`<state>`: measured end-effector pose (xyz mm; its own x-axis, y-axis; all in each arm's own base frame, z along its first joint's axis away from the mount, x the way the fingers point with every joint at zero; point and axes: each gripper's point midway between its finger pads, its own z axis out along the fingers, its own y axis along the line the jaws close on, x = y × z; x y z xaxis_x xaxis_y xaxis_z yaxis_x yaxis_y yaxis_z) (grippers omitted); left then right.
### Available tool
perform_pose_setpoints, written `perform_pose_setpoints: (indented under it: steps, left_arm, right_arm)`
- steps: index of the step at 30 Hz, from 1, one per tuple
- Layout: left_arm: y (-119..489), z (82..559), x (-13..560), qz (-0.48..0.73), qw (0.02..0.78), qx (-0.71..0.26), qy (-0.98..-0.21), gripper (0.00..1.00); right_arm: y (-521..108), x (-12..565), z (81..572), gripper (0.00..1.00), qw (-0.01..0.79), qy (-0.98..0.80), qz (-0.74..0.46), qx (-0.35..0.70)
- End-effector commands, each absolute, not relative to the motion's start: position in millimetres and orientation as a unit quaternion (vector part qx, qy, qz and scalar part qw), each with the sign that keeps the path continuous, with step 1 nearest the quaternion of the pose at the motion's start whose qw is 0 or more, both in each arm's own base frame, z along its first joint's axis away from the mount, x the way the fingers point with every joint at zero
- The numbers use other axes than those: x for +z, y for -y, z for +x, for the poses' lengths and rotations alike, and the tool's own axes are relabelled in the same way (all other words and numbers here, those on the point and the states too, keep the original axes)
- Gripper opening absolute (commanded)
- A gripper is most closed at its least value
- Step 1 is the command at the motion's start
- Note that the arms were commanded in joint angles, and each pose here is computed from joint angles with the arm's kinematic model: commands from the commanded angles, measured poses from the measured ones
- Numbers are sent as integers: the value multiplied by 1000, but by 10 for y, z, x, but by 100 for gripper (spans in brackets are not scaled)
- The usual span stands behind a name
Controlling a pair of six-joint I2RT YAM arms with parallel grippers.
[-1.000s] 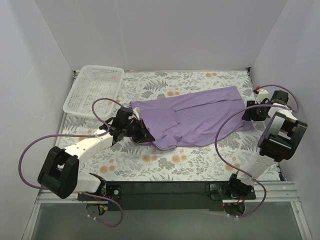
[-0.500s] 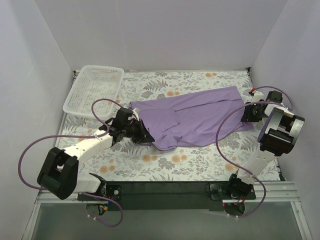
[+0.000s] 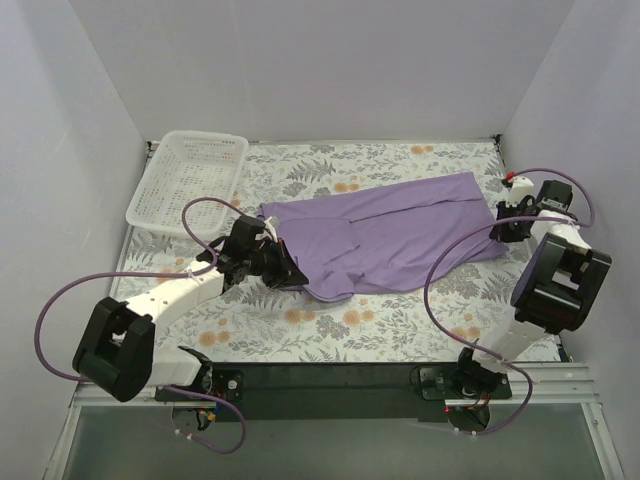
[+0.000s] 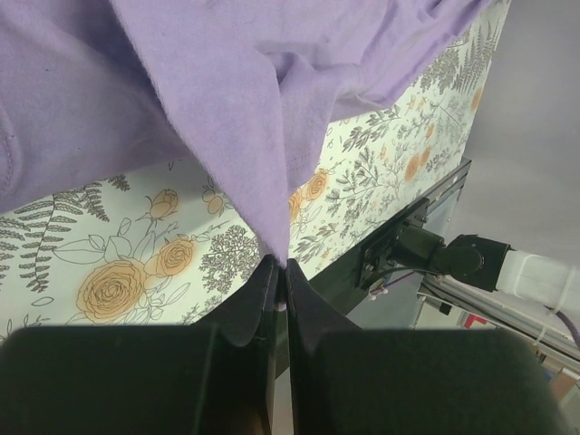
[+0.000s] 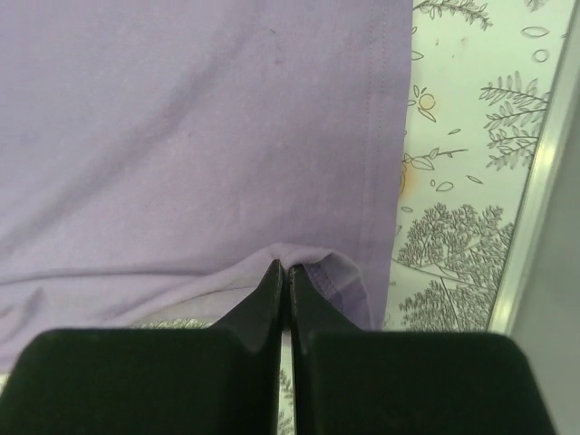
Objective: Fold and stack the t-shirts
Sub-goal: Fold the tshirt
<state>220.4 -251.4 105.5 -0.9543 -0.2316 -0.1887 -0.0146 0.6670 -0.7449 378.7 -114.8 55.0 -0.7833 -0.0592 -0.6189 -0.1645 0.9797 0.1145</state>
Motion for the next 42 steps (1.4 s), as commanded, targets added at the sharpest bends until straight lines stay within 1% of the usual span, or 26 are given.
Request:
perform_pose_setpoints:
  steps: [1, 2, 4, 5, 7, 8, 16, 19, 24, 30, 36, 41, 42]
  left_arm:
    - [2525, 2204, 1372, -50, 170, -423, -889, 0]
    - [2515, 2190, 1390, -51, 172, -424, -888, 0]
    - [2484, 2140, 1455, -56, 180, -430, -883, 0]
    - [2473, 2117, 1476, -58, 181, -433, -881, 0]
    - [2429, 2056, 1549, -66, 190, -440, -875, 0]
    - [2412, 2036, 1578, -69, 194, -442, -873, 0]
    - [2260, 1848, 1897, -88, 231, -467, -849, 0]
    - [2229, 1755, 1991, -93, 232, -482, -839, 0]
    - [2190, 1531, 1888, -101, 201, -495, -840, 0]
    - [2081, 1296, 1878, -115, 184, -498, -839, 0]
    - [1983, 1155, 1884, -130, 172, -486, -847, 0]
    - [1952, 1094, 1773, -136, 156, -473, -856, 0]
    - [1953, 1089, 1759, -136, 154, -474, -856, 0]
  right_arm:
    - [1144, 948, 3763, 1, 387, -916, -92, 55]
    - [1134, 1087, 3727, 1, 403, -908, -106, 46]
    - [1102, 1127, 3606, 1, 414, -902, -116, 50]
    - [1109, 1265, 3558, 1, 431, -893, -126, 39]
    - [1135, 1317, 3443, 1, 445, -885, -129, 39]
    - [1162, 1441, 3393, 1, 462, -877, -129, 34]
    - [1174, 1617, 3108, 1, 490, -858, -150, 28]
    - [1194, 1634, 3056, 1, 493, -856, -149, 29]
    - [1156, 1627, 2967, 1, 493, -855, -152, 53]
    - [972, 1475, 2747, 1, 471, -858, -191, 75]
    - [977, 1209, 2439, 1, 433, -874, -218, 36]
    - [1029, 969, 2225, 1, 392, -891, -227, 8]
    - [1026, 901, 2182, 3, 383, -896, -225, 10]
